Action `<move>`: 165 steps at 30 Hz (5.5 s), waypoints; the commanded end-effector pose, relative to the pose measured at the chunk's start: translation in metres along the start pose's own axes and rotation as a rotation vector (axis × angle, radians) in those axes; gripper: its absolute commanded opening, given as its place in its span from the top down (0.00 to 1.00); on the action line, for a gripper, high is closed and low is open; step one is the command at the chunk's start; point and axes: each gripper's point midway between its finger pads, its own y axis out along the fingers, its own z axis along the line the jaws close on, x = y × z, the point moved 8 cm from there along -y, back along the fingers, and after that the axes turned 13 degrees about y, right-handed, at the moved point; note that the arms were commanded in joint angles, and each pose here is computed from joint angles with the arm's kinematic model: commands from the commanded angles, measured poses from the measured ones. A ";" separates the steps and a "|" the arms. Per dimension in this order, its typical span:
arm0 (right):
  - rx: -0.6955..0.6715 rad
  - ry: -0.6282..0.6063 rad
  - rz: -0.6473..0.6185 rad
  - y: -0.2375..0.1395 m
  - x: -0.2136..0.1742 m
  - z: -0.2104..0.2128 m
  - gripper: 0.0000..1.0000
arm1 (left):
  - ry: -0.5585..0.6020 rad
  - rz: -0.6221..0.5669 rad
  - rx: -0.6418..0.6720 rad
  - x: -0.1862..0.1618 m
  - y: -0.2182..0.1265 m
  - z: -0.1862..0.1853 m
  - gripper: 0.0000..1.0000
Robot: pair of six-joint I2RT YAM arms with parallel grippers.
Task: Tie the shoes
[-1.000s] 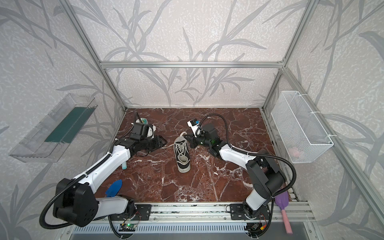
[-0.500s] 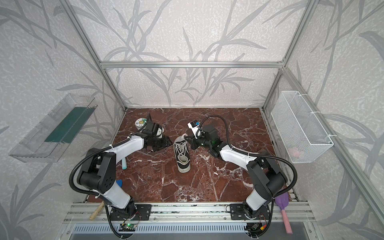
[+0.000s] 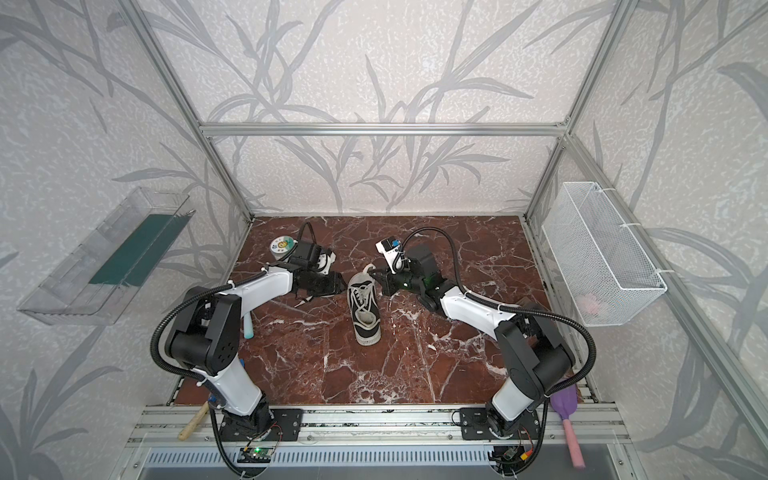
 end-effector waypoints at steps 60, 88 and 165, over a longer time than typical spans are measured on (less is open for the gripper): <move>-0.062 0.163 -0.077 -0.044 0.011 -0.022 1.00 | 0.224 0.215 0.290 0.009 0.014 -0.008 1.00; -0.740 0.256 -0.246 -0.150 -0.035 -0.053 1.00 | 0.064 0.179 0.438 -0.025 -0.091 -0.013 1.00; -1.251 0.741 -0.163 -0.227 -0.138 -0.075 1.00 | -0.123 0.206 0.466 0.062 -0.058 0.091 1.00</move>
